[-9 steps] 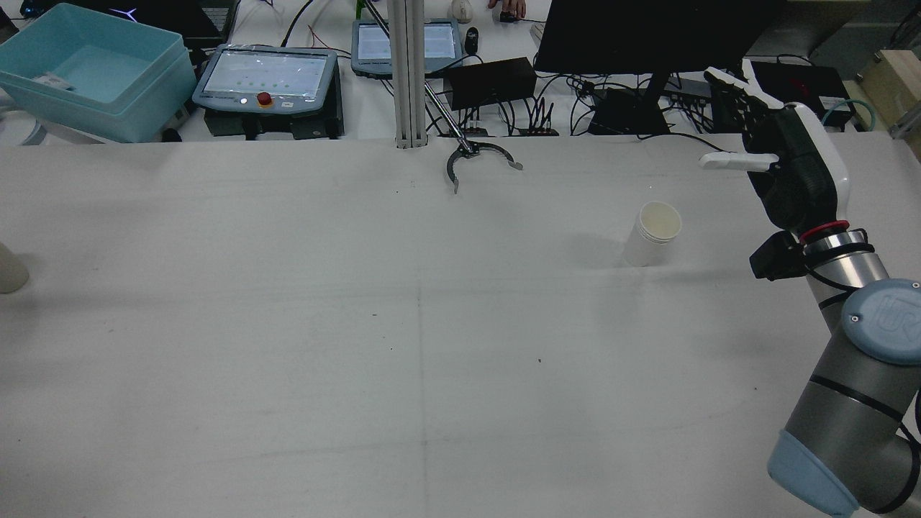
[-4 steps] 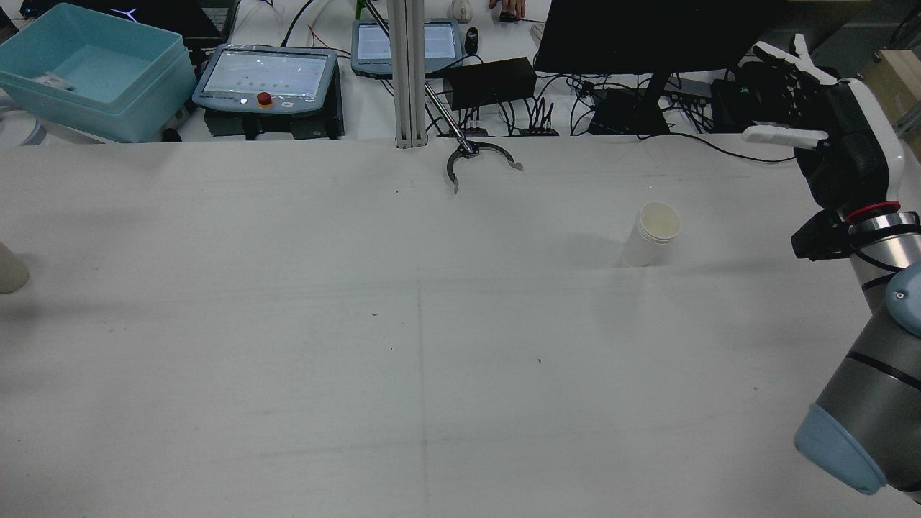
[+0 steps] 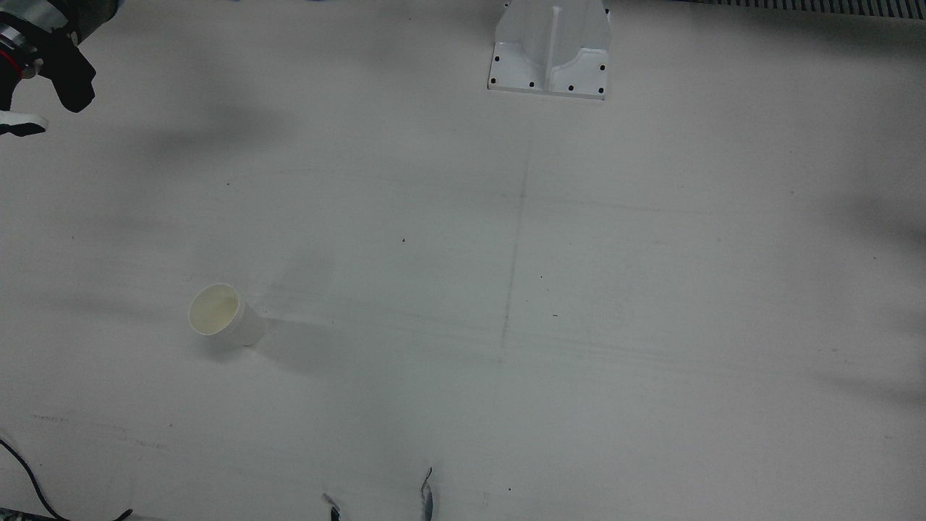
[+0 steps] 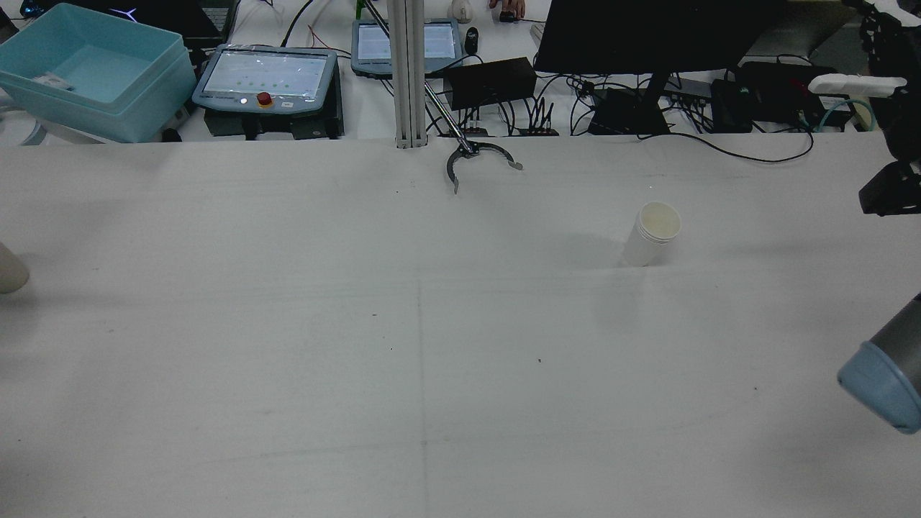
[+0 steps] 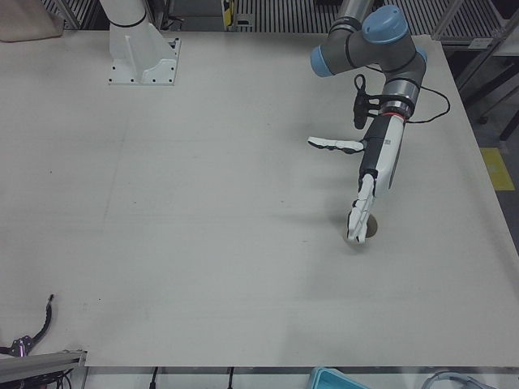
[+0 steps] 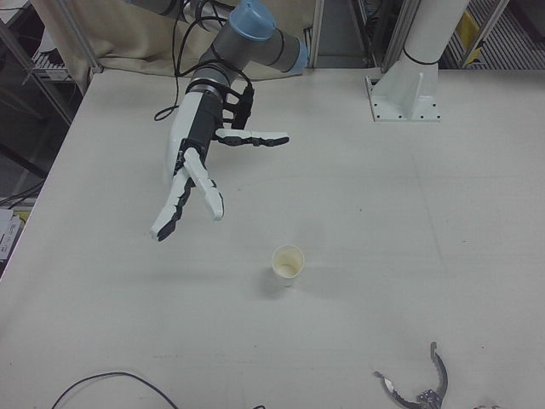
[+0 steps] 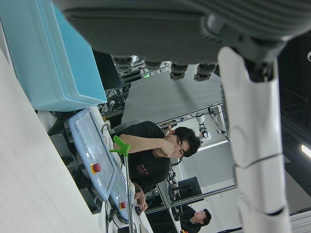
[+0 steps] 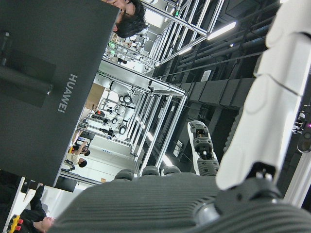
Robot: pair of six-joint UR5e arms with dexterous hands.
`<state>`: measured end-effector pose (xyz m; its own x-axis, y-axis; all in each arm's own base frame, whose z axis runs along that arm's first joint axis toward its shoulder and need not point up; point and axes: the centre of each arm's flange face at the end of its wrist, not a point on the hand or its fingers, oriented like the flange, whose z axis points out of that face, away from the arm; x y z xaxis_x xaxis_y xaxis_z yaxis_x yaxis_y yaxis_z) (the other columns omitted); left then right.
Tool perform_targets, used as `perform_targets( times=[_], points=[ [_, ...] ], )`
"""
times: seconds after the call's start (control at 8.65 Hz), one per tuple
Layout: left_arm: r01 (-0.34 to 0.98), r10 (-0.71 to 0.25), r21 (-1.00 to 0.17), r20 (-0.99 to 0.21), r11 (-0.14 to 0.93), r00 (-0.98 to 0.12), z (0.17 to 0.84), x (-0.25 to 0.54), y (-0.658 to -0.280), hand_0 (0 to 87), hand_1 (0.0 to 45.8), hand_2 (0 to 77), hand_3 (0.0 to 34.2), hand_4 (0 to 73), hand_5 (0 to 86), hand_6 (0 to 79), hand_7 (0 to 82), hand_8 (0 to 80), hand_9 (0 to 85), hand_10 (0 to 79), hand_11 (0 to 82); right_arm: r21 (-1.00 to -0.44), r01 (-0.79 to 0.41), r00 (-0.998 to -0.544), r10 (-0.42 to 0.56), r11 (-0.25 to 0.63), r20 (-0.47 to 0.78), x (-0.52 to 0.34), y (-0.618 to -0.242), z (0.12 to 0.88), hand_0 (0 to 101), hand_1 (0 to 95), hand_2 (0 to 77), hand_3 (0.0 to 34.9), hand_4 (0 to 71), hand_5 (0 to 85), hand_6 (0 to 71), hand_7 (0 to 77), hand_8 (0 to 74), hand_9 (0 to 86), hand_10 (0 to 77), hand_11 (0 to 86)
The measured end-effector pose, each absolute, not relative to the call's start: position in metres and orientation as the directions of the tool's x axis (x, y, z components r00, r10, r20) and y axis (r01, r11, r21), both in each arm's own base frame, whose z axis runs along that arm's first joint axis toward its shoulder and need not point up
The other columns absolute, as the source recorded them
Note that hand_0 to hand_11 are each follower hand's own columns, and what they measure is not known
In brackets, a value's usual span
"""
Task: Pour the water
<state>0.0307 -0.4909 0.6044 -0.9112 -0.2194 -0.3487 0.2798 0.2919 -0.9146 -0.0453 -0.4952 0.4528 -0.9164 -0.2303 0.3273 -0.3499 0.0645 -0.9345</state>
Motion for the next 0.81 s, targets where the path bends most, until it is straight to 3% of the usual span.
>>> perform_targets(
  times=[0.12, 0.23, 0.46, 0.58, 0.81],
  points=[
    [0.293, -0.215, -0.912, -0.359, 0.285, -0.908, 0.618, 0.033, -0.498, 58.8, 19.6, 1.1, 6.3, 5.5, 3.3, 0.0, 8.2, 0.0, 1.6, 1.1, 3.8, -0.928, -0.367, -0.908, -0.238, 0.06, 0.344, -0.031, -0.497, 0.453, 53, 11.5, 0.5, 0.0, 13.1, 1.6, 0.5, 1.1, 0.5, 0.5, 0.5, 0.5],
    [0.316, -0.202, -0.904, -0.38, 0.288, -0.903, 0.639, 0.035, -0.507, 57.1, 18.0, 1.1, 6.2, 2.7, 4.4, 0.5, 8.2, 0.0, 1.6, 1.1, 3.8, -0.923, -0.38, -0.905, -0.231, 0.055, 0.358, -0.028, -0.496, 0.456, 53, 9.3, 0.5, 0.0, 13.1, 1.6, 0.5, 1.1, 0.5, 0.5, 0.5, 0.5],
    [0.355, -0.178, -0.886, -0.417, 0.298, -0.891, 0.695, 0.038, -0.518, 56.9, 19.6, 1.1, 6.3, 4.4, 6.5, 0.5, 9.3, 0.0, 1.1, 1.1, 3.8, -0.918, -0.393, -0.904, -0.207, 0.056, 0.374, -0.037, -0.496, 0.459, 53, 9.3, 0.5, 0.0, 13.6, 3.3, 0.5, 1.1, 0.5, 1.1, 0.0, 1.1],
    [0.384, -0.16, -0.872, -0.444, 0.305, -0.882, 0.712, 0.037, -0.517, 56.2, 17.5, 1.1, 7.7, 3.8, 6.0, 0.5, 9.3, 0.0, 1.1, 1.1, 3.8, -0.916, -0.396, -0.904, -0.2, 0.057, 0.378, -0.04, -0.495, 0.46, 53, 9.3, 0.5, 0.0, 13.6, 3.3, 0.5, 1.1, 0.5, 1.1, 0.0, 1.1],
    [0.45, -0.077, -0.846, -0.488, 0.284, -0.869, 0.731, 0.028, -0.511, 57.3, 18.5, 1.1, 7.3, 3.8, 7.1, 0.5, 9.3, 0.0, 1.1, 1.1, 3.8, -0.915, -0.4, -0.904, -0.19, 0.057, 0.383, -0.044, -0.495, 0.461, 53, 10.4, 0.5, 0.0, 13.6, 3.3, 0.5, 1.1, 0.5, 1.1, 0.0, 0.5]
  ],
)
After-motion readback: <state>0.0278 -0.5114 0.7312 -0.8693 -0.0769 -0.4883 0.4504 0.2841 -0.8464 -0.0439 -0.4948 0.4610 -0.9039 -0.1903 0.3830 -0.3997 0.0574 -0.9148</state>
